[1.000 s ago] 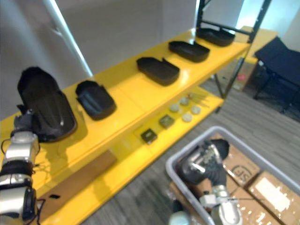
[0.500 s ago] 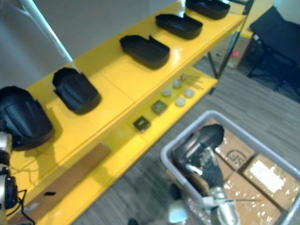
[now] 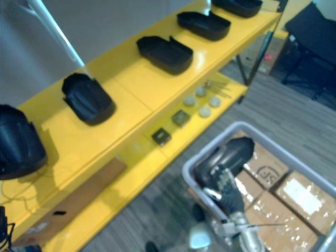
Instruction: Walk over and take plastic housings, then place them on the shelf
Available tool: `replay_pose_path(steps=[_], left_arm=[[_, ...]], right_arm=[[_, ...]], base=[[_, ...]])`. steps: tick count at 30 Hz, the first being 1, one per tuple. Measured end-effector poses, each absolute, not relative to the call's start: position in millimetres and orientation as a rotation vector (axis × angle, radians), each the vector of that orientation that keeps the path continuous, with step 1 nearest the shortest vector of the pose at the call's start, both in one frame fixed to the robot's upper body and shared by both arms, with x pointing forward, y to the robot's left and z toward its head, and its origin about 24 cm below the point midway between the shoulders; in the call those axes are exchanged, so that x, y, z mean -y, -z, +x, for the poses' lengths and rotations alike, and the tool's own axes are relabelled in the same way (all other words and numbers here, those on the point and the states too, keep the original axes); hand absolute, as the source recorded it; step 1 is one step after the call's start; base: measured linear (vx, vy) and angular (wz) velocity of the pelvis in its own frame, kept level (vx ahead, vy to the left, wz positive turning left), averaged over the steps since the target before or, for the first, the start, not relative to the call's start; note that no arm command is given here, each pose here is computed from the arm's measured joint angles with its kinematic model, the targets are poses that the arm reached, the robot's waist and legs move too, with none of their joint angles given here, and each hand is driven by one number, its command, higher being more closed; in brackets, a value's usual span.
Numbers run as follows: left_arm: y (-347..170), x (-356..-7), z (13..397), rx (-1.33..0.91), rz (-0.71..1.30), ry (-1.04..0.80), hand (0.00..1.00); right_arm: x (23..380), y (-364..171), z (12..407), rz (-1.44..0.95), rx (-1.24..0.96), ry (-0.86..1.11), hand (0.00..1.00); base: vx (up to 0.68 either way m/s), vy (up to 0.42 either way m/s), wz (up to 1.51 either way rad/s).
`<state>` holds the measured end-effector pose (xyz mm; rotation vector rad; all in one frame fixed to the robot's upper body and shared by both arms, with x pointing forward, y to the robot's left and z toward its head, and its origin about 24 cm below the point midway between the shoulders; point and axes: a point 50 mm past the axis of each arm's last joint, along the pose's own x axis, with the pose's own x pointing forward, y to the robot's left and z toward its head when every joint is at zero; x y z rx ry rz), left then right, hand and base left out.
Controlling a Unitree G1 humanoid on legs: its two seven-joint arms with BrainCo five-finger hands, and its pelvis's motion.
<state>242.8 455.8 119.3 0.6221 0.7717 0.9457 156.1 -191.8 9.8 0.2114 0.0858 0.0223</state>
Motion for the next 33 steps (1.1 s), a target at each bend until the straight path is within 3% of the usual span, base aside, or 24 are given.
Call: replay_pose_path(steps=[6, 7, 26, 33], left_arm=[[-115.9, -456.5, 239.8, -0.764, 0.634, -0.942, 1.0], [-114.9, -456.4, 239.4, -0.762, 0.623, -0.945, 0.0], [-82.7, -446.4, 229.6, -0.687, 0.534, -1.046, 0.0], [-116.6, -446.0, 242.4, -0.386, 0.422, -1.226, 0.0]], right_arm=[[192.8, -10.7, 156.9, 0.206, -0.082, -0.031, 0.0], [193.8, -10.9, 156.9, 0.202, -0.082, -0.031, 0.0], [226.0, -28.8, 162.3, 0.158, 0.006, -0.013, 0.0], [237.3, -49.7, 165.7, 0.112, 0.156, 0.01, 0.0]], base=[[-0.02, 0.006, 0.01], [-0.05, 0.004, 0.03], [-0.01, 0.007, -0.04], [0.0, 0.008, 0.0]])
